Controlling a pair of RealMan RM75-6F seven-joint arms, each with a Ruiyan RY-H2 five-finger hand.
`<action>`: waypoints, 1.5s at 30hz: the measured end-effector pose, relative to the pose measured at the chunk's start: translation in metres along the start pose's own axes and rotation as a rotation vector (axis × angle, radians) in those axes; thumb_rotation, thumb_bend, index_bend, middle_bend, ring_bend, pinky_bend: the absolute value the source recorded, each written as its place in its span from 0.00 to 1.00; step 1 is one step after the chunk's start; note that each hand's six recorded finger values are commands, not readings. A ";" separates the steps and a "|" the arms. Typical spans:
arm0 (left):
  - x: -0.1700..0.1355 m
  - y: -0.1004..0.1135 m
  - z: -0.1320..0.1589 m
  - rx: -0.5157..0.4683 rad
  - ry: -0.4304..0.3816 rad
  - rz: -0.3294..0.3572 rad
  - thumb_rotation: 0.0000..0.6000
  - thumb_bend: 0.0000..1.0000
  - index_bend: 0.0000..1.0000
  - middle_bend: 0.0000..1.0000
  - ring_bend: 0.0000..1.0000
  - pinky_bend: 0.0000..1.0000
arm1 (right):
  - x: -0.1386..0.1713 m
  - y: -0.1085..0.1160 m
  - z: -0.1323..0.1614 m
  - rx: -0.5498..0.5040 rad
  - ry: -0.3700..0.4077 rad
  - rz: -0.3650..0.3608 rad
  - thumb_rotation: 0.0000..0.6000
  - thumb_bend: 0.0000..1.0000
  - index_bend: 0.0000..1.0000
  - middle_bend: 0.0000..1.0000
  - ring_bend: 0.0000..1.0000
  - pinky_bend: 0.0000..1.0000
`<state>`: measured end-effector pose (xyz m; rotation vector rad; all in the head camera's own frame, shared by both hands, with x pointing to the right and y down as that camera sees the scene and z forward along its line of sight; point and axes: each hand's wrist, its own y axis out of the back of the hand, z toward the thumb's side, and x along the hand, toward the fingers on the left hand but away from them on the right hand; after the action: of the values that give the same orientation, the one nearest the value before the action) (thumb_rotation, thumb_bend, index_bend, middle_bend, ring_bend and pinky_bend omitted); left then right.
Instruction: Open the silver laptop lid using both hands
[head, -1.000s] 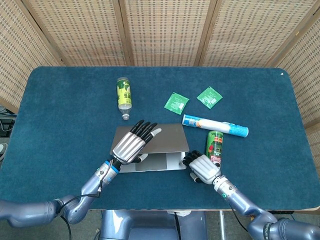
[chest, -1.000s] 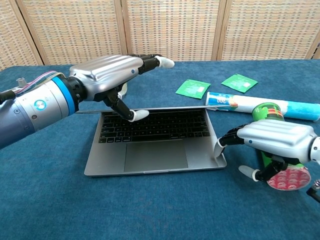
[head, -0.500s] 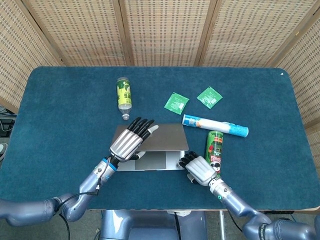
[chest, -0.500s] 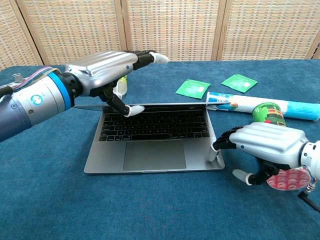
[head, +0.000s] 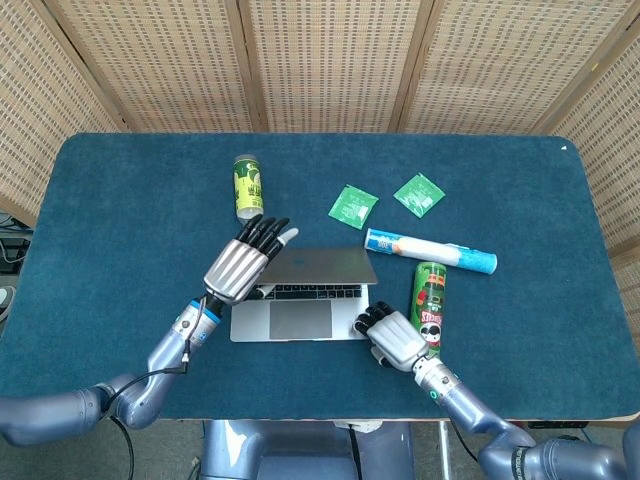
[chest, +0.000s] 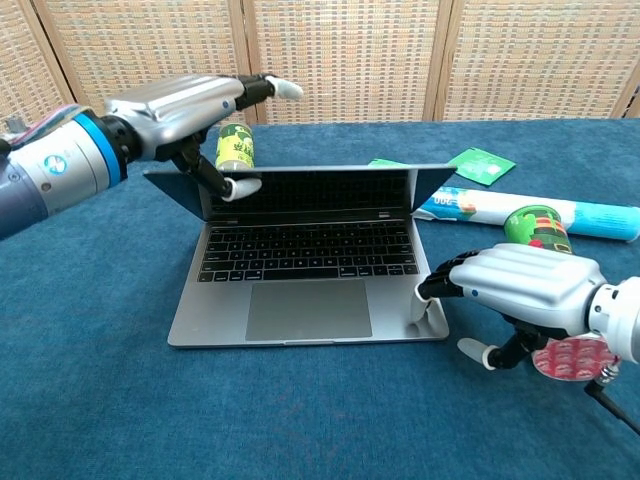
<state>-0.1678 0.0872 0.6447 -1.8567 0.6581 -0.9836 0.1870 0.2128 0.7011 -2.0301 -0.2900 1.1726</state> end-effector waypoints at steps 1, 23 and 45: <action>0.002 0.003 -0.003 0.003 0.008 0.007 1.00 0.34 0.00 0.00 0.00 0.00 | 0.000 0.000 0.000 0.001 0.000 0.000 1.00 0.65 0.31 0.33 0.21 0.20; 0.044 0.028 -0.047 0.088 0.166 0.010 1.00 0.34 0.00 0.00 0.00 0.00 | -0.002 0.002 0.009 0.022 0.019 -0.005 1.00 0.64 0.31 0.33 0.21 0.21; 0.057 0.045 -0.080 0.142 0.267 0.064 1.00 0.34 0.00 0.00 0.00 0.00 | -0.001 0.004 0.011 0.038 0.018 -0.017 1.00 0.63 0.32 0.33 0.21 0.22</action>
<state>-0.2058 -0.0131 0.6468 -1.5854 0.7797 -1.2165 0.1774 0.2151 0.6957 -2.0009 -0.2732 1.1407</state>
